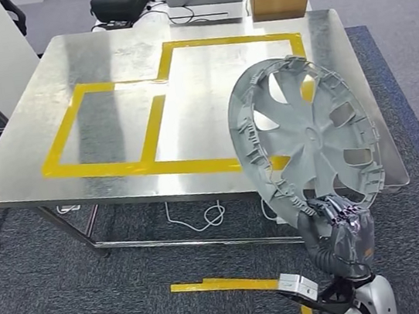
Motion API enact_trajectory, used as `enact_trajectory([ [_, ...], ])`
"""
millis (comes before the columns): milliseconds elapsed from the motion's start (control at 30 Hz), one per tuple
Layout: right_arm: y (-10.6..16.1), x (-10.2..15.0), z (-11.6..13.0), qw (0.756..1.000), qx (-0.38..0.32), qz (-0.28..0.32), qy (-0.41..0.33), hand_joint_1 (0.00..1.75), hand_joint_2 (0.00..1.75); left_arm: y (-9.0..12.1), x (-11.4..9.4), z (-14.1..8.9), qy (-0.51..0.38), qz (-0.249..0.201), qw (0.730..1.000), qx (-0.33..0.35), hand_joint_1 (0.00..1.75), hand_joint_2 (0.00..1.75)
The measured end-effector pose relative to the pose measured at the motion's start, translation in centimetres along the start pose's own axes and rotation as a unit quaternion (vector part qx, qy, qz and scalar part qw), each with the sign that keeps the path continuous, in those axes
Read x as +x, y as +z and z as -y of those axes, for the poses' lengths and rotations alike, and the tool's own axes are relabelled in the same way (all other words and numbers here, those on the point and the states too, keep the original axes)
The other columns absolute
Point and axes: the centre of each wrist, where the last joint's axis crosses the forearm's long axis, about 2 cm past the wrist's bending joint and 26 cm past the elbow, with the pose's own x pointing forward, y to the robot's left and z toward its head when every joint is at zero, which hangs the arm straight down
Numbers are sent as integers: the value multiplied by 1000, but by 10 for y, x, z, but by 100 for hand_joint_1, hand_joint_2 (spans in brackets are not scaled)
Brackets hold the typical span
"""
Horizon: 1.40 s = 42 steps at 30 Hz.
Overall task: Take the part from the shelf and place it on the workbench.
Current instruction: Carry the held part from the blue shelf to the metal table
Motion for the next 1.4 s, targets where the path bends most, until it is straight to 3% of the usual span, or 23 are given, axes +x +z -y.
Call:
enact_trajectory([
  [1400, 0, -4, -1, 1000, 3, -6, 7, 175, 175, 0, 1, 0, 0, 1, 1000, -2, 0, 175],
])
